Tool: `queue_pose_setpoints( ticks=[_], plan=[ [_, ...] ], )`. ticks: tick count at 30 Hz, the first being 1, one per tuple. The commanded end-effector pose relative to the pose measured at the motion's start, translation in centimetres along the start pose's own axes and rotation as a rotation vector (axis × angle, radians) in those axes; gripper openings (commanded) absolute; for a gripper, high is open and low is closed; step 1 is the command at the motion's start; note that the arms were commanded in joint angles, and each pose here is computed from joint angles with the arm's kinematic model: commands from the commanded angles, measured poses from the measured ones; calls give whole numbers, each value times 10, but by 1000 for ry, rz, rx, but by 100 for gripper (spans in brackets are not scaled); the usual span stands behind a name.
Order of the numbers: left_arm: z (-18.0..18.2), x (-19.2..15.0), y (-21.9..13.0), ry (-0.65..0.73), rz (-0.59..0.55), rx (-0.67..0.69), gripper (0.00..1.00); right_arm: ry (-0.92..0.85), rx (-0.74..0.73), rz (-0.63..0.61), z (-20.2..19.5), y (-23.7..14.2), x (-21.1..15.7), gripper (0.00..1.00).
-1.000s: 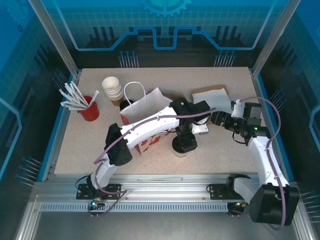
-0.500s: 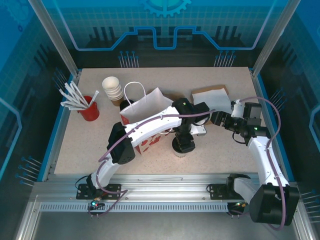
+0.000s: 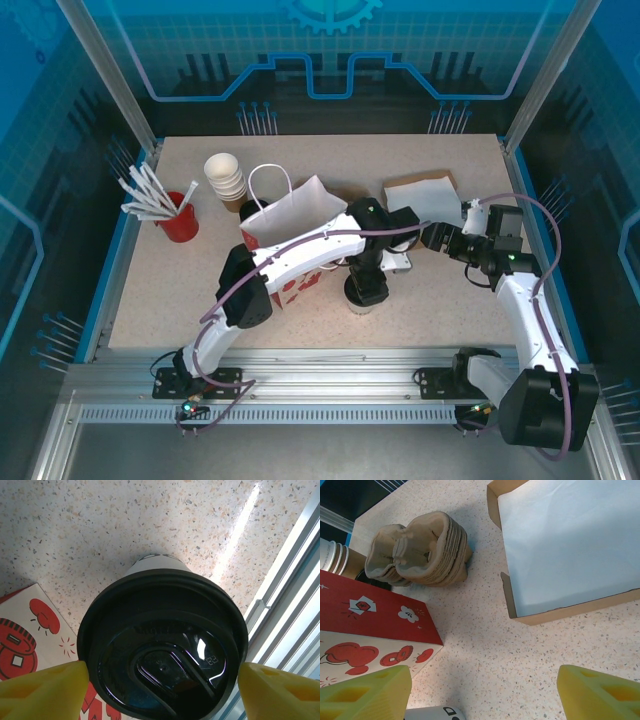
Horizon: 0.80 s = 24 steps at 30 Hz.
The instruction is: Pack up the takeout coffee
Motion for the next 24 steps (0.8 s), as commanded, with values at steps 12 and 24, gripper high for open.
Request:
queue_pose_setpoints(
  ticks=[12,24],
  plan=[
    [-6,0,6,17,43,20,80,-1,21,11,-2,1,-2,78],
    [-8,1,9,22,56,35,79,-2,27,13,-2,2,-2,77]
  ],
)
Point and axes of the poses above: each hand's point on the last joint's axis, 136 mm out from that joint toward the fingers, its own y axis out along the fingers, its own z axis along the line the jaws close on, x = y × z, the point moved 5 cm from there along -y, back along the fingers
